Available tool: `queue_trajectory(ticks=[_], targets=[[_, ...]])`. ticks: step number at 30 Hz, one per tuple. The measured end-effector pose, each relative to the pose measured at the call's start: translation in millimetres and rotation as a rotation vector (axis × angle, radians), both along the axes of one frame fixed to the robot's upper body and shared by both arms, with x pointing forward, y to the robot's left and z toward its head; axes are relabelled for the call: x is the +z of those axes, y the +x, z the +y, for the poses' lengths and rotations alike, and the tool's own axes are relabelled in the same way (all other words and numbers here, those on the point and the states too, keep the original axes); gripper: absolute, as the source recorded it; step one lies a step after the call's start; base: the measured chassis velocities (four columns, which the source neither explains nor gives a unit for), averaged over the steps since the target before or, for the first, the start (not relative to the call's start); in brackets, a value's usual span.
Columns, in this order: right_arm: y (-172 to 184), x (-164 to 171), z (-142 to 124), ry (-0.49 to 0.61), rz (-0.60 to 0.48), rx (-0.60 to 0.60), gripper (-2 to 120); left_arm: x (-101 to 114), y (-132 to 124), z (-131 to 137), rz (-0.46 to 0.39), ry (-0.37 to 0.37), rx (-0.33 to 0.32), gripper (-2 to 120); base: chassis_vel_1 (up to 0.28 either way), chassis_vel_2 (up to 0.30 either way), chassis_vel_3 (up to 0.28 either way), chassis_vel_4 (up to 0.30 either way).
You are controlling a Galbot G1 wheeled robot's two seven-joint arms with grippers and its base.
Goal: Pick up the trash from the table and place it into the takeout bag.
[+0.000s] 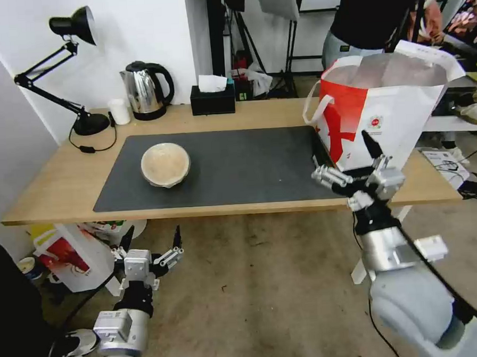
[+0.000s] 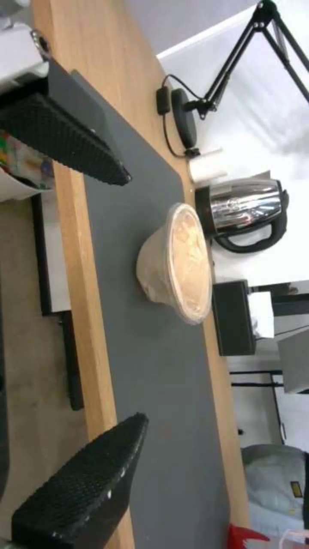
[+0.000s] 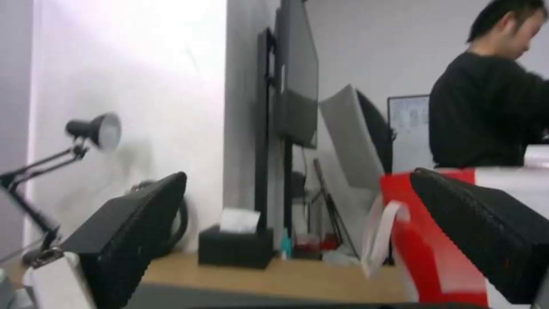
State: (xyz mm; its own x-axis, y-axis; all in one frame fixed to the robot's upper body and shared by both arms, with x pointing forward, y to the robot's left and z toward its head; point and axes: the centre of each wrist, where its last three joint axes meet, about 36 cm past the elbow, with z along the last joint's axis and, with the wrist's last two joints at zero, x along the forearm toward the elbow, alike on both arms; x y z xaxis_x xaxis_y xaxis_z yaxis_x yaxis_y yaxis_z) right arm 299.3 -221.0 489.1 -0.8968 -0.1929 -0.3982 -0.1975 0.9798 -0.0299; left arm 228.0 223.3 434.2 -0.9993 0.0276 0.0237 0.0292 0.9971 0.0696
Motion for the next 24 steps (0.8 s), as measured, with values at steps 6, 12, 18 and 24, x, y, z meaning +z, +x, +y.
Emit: queue_trajectory(ticks=[6,12,18,24], targets=[[-15,-25,-3,-0.037,0.031,0.035,100,0,0,0,0.000,0.000,0.000,100,0.000,0.000,0.000,0.000],[-23,-38,-6,-0.057,0.046,0.043,100,0,0,0,0.000,0.000,0.000,100,0.000,0.000,0.000,0.000],[-32,-48,-8,-0.067,0.080,0.035,100,0,0,0,0.000,0.000,0.000,100,0.000,0.000,0.000,0.000],[-35,-57,-15,-0.078,0.087,0.032,100,0,0,0,0.000,0.000,0.000,100,0.000,0.000,0.000,0.000]])
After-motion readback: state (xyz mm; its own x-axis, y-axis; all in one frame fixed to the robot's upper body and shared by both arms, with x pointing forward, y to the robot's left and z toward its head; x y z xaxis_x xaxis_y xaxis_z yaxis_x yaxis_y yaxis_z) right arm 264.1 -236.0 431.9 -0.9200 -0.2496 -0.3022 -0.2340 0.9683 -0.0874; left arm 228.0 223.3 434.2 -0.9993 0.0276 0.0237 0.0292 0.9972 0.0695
